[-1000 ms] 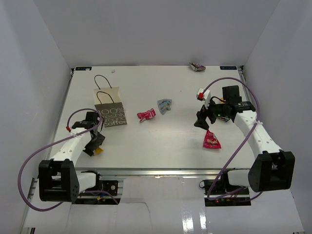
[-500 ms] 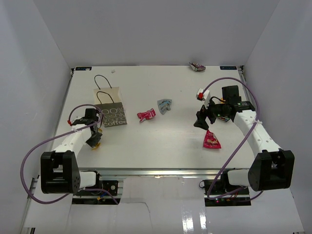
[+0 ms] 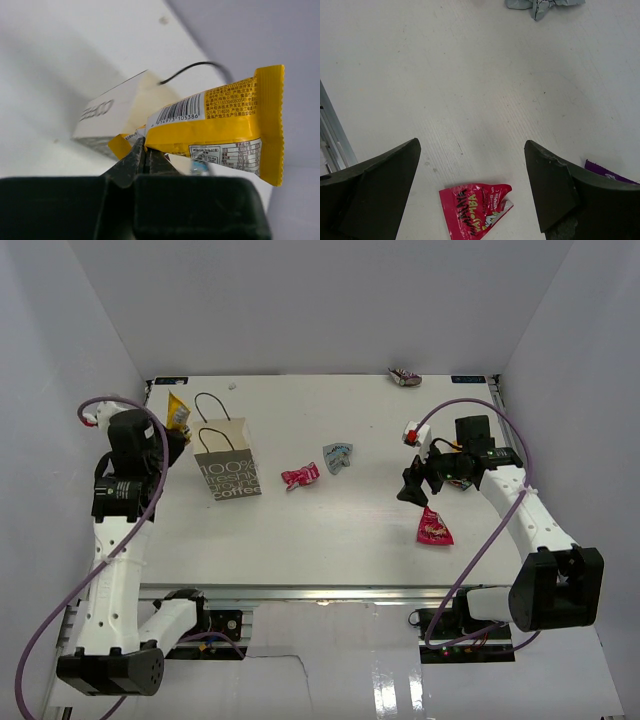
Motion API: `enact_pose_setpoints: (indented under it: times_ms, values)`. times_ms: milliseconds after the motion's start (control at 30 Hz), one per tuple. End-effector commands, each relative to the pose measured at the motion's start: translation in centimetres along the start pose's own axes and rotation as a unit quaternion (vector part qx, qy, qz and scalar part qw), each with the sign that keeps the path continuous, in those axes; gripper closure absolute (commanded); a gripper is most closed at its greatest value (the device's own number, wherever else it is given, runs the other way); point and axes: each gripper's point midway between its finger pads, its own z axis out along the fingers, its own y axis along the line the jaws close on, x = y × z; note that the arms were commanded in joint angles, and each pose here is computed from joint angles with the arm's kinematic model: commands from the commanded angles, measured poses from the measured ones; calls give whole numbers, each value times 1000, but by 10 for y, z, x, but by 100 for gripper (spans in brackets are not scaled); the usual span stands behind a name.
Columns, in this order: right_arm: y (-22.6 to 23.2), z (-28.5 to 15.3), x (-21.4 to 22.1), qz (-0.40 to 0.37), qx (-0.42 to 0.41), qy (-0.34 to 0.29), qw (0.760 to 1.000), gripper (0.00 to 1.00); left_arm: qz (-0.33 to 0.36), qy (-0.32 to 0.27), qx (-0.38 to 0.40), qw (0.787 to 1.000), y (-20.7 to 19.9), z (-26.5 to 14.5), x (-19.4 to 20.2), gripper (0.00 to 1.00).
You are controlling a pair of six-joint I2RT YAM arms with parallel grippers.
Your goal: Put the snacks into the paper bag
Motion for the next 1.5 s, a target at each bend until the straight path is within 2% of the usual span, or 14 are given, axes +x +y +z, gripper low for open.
enact_pose_setpoints:
  times_ms: [0, 167, 200, 400, 600, 800, 1000, 1133, 1167, 1233, 1267, 1367, 1400, 1467]
  values:
    - [-1, 0, -6, -6, -5, -14, 1000, 10, 15, -25, 111, 993, -53, -16, -28, 100]
    - [1, 0, -2, -4, -5, -11, 1000, 10, 75, -28, 202, 976, -99, -15, -39, 100]
    - [1, 0, -2, -6, -3, -12, 1000, 10, 86, -8, 212, 974, -105, -4, -32, 100]
    - [3, -1, -2, -6, -3, -13, 1000, 10, 111, 14, 224, 968, -120, 25, -26, 100]
    - [3, -2, 1, -5, 2, -10, 1000, 10, 106, 42, 210, 971, -105, 37, -5, 100]
    - [2, -1, 2, -6, 2, -8, 1000, 10, 109, 43, 204, 972, -85, 23, 8, 100]
    - [0, 0, 0, -6, -1, -12, 1000, 10, 116, 72, 192, 972, -65, 28, 32, 98]
    - [1, 1, 1, -7, -2, -13, 1000, 10, 125, 77, 179, 973, -58, 37, 37, 84]
    - [2, 1, 2, -6, -4, -12, 1000, 10, 127, 75, 178, 973, -59, 38, 36, 76]
    - [2, 1, 1, -7, -4, -15, 1000, 10, 129, 75, 175, 973, -59, 41, 35, 67]
    - [3, 2, 3, -4, -5, -14, 1000, 10, 132, 72, 175, 973, -60, 41, 33, 56]
    - [4, 5, -1, 2, -10, -26, 1000, 10, 140, 62, 176, 972, -63, 40, 27, 38]
    - [5, 6, -3, 13, -14, -29, 999, 10, 142, 58, 177, 972, -65, 40, 24, 29]
    - [6, 14, -11, 46, -32, -38, 998, 9, 149, 50, 181, 971, -70, 39, 18, 23]
